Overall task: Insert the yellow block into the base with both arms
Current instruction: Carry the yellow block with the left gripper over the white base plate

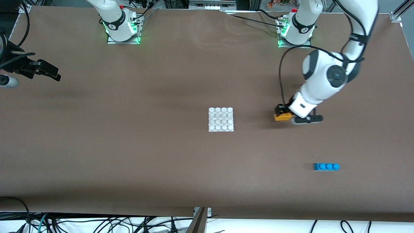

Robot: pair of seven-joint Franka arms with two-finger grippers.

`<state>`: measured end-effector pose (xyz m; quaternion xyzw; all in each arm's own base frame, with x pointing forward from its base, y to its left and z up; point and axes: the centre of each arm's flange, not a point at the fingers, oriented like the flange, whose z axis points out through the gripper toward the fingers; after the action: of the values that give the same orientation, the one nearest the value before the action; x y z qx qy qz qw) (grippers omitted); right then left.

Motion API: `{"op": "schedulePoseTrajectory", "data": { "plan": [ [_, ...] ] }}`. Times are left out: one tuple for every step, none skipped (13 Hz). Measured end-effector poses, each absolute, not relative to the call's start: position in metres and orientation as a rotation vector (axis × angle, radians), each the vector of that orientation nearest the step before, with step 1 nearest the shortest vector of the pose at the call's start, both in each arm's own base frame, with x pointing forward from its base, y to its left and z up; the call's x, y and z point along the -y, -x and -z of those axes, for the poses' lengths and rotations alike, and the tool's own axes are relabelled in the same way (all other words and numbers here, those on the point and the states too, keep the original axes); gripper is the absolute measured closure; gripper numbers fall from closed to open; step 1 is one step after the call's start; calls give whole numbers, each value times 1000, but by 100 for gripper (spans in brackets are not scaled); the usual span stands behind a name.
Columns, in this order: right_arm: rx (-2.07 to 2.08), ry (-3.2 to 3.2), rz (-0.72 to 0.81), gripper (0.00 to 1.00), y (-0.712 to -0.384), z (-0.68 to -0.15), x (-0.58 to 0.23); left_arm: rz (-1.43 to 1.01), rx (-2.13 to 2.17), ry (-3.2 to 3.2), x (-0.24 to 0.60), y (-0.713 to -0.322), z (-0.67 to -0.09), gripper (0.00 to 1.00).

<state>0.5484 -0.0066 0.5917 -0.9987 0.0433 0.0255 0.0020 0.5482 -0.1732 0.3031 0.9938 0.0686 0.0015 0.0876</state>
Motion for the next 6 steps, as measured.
{"op": "schedulePoseTrajectory", "data": {
  "plan": [
    [-136, 3134, -80, 0, -548, -592, 7, -8, -210, -2940, 199, -545, -309, 32],
    [-136, 3134, -80, 0, -548, -592, 7, -10, -227, -2924, 226, -542, -315, 32],
    [-136, 3134, -80, 0, -548, -592, 7, -8, -244, -2914, 252, -539, -318, 32],
    [-136, 3134, -80, 0, -548, -592, 7, -2, -250, -2906, 277, -537, -319, 32],
    [-136, 3134, -81, 0, -548, -592, 7, 6, -245, -2900, 300, -536, -317, 32],
    [-136, 3134, -81, 0, -548, -591, 7, 21, -236, -2898, 321, -535, -312, 32]
  ]
}}
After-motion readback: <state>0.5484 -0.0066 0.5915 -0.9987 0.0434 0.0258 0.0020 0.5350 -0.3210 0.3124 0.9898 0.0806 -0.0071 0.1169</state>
